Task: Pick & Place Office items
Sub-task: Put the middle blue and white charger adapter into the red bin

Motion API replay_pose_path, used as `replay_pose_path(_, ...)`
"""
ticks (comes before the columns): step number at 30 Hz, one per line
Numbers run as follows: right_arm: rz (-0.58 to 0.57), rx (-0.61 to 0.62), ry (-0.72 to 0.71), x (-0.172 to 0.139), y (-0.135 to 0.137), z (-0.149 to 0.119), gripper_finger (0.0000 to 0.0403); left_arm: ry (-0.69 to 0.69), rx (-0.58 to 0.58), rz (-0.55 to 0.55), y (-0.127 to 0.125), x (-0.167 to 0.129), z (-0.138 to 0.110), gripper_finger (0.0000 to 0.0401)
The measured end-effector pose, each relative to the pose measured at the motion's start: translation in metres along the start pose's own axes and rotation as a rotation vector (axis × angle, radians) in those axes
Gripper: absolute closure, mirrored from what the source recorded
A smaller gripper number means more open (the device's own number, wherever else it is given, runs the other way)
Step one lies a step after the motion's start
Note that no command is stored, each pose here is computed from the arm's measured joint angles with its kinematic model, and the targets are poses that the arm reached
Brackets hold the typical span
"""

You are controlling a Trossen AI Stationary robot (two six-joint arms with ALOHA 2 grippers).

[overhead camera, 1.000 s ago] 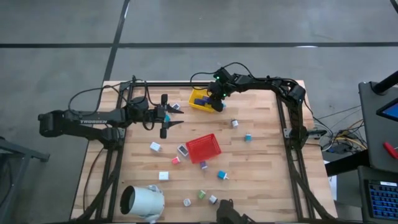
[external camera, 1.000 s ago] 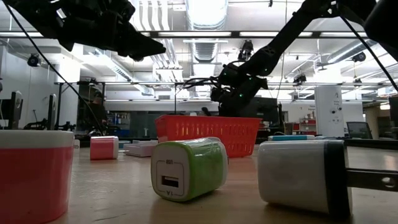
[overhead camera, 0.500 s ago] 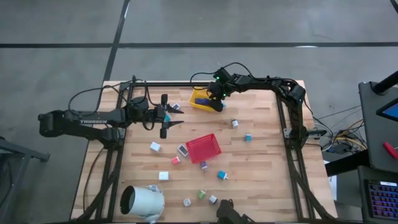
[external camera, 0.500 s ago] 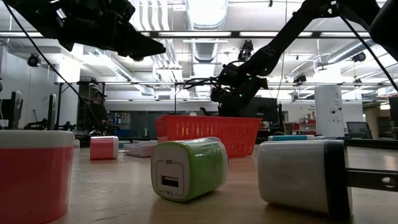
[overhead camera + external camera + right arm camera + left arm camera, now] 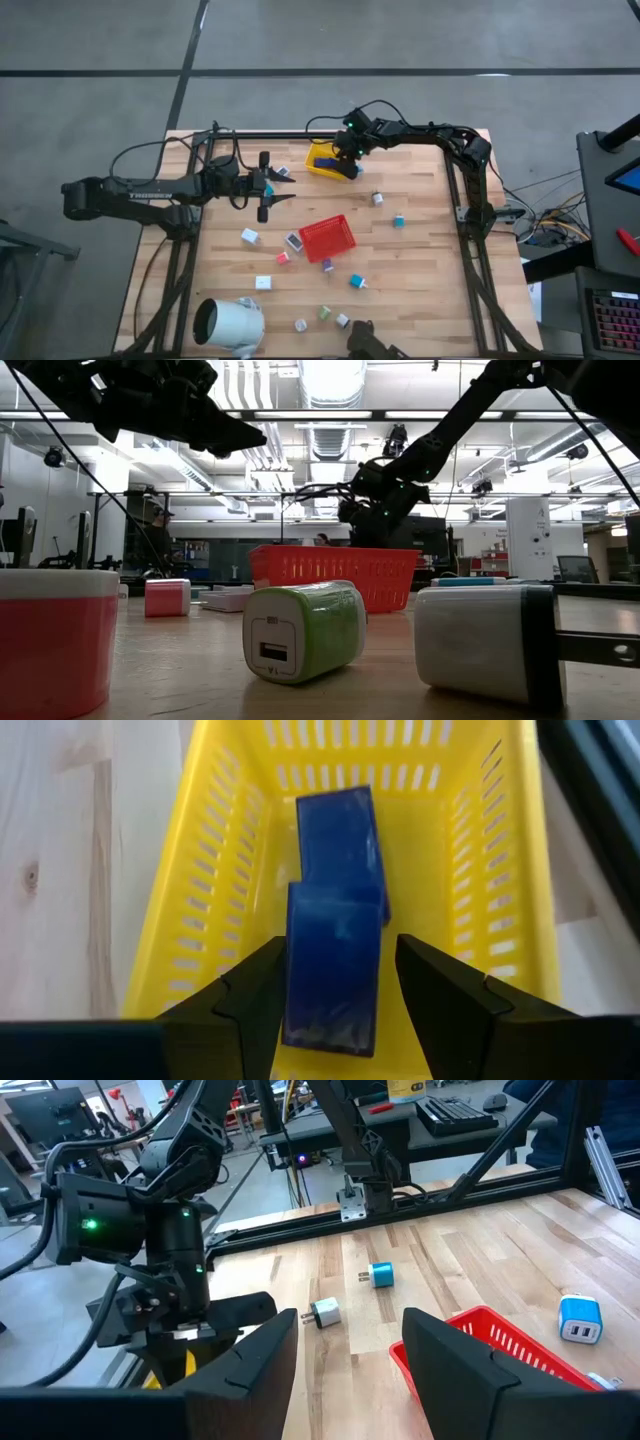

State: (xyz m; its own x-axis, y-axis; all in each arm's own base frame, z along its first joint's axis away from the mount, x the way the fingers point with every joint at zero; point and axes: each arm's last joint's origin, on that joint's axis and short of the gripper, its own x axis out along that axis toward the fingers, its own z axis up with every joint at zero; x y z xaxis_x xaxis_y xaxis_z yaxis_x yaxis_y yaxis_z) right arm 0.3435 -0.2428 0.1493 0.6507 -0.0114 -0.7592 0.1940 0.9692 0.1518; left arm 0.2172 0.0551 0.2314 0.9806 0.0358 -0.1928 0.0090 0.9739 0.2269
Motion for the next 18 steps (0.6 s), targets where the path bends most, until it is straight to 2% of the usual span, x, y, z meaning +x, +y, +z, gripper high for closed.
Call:
replay_pose_path(11,-0.009,-0.062,-0.088,0.003,0.008,0.012,0.0226,0.0,0.008,0.0,0.0,0.0,0.0,0.0215)
replay_pose_path(18,0.002,-0.123,-0.124,0.004,0.024,0.021,0.0286,0.0,0.011,0.0,0.0,0.0,0.0,0.0215)
